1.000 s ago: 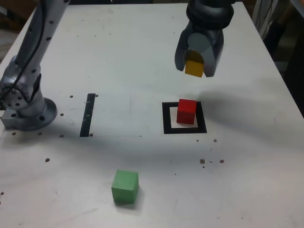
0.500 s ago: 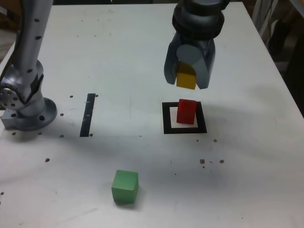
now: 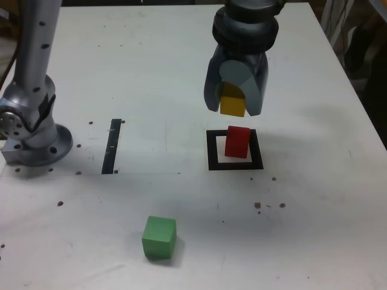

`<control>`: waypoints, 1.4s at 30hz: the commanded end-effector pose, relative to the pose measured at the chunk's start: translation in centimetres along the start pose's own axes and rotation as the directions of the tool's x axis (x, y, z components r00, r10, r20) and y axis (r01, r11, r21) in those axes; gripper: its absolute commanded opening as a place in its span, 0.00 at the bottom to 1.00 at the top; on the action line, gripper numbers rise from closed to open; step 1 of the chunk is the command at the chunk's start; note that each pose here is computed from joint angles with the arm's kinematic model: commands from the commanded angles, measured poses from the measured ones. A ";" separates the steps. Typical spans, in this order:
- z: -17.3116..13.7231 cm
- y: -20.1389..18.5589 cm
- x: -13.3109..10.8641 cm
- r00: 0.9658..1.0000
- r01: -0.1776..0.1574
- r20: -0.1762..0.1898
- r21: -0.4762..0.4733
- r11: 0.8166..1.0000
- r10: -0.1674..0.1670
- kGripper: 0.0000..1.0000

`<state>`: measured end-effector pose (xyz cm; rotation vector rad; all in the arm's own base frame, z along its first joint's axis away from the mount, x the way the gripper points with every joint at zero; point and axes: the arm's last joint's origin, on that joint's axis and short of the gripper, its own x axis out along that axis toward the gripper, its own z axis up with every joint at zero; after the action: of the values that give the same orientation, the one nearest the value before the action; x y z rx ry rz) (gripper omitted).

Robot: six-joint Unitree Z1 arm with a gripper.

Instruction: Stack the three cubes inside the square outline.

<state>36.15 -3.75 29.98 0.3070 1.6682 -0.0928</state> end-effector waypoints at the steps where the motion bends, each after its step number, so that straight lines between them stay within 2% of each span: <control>1: -0.3 -0.1 0.0 1.000 0.005 0.004 -0.006 1.000 -0.005 0.11; 12: 0.4 -0.4 1.2 0.999 0.035 -0.022 -0.020 0.999 -0.036 0.11; 25: 1.4 -0.5 2.4 0.997 0.053 -0.046 -0.018 0.998 -0.054 0.11; 42: 1.6 -0.5 2.7 0.997 0.063 -0.050 -0.018 0.998 -0.064 0.11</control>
<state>37.18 -4.16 27.28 0.2460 1.7271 -0.1169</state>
